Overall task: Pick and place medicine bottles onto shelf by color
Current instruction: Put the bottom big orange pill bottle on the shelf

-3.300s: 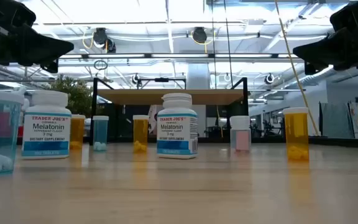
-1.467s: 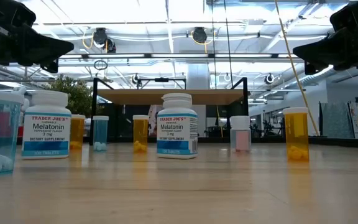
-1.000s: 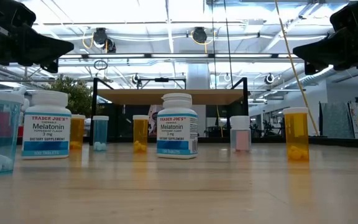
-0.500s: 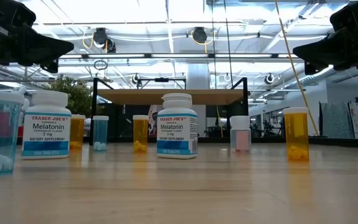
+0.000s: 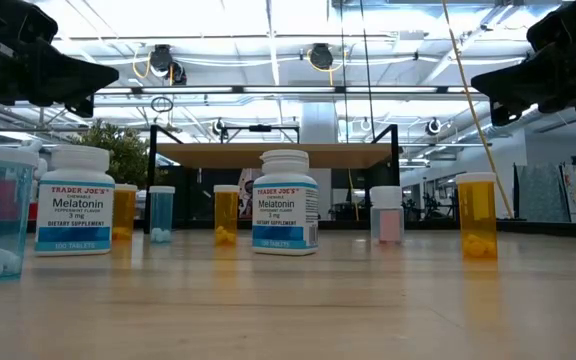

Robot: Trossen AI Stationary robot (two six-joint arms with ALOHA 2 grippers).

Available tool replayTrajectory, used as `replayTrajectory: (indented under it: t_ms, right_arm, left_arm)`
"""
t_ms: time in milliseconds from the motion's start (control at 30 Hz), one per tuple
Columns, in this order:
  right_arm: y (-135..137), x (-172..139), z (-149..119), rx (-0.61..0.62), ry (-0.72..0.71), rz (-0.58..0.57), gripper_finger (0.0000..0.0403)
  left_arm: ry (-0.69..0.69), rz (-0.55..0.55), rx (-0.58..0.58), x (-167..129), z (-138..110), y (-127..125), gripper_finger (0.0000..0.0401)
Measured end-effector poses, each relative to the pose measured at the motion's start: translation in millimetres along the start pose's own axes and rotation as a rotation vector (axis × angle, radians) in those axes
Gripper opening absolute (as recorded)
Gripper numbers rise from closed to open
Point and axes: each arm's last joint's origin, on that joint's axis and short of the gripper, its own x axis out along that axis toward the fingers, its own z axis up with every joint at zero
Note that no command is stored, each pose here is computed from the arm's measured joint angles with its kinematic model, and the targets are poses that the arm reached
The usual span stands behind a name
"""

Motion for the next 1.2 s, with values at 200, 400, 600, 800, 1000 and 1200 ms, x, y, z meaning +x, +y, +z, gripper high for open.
replayTrajectory:
  t_ms: [200,400,600,800,1000,1200]
  right_arm:
    - [1.0,-3.8,30.2,0.000,-0.040,0.001,0.0000]
    - [3.1,-12.4,91.8,0.006,0.002,0.000,0.0000]
    - [5.0,-13.2,151.1,0.034,0.108,-0.008,0.0000]
    - [6.4,0.7,194.3,0.034,0.184,-0.012,0.0000]
    - [7.5,15.9,224.2,0.034,0.229,-0.013,0.0000]
    - [7.8,26.0,233.9,0.034,0.342,-0.019,0.0000]
  left_arm:
    - [0.000,0.001,0.004,0.0,0.0,0.0,0.0015]
    - [0.003,0.004,0.059,0.0,-0.3,0.1,0.0015]
    - [0.004,0.006,0.057,0.0,-0.3,0.2,0.0015]
    - [0.004,0.006,0.055,0.0,-0.3,0.2,0.0015]
    - [0.004,0.007,0.053,0.0,-0.3,0.2,0.0015]
    - [0.004,0.007,0.052,0.0,-0.4,0.2,0.0015]
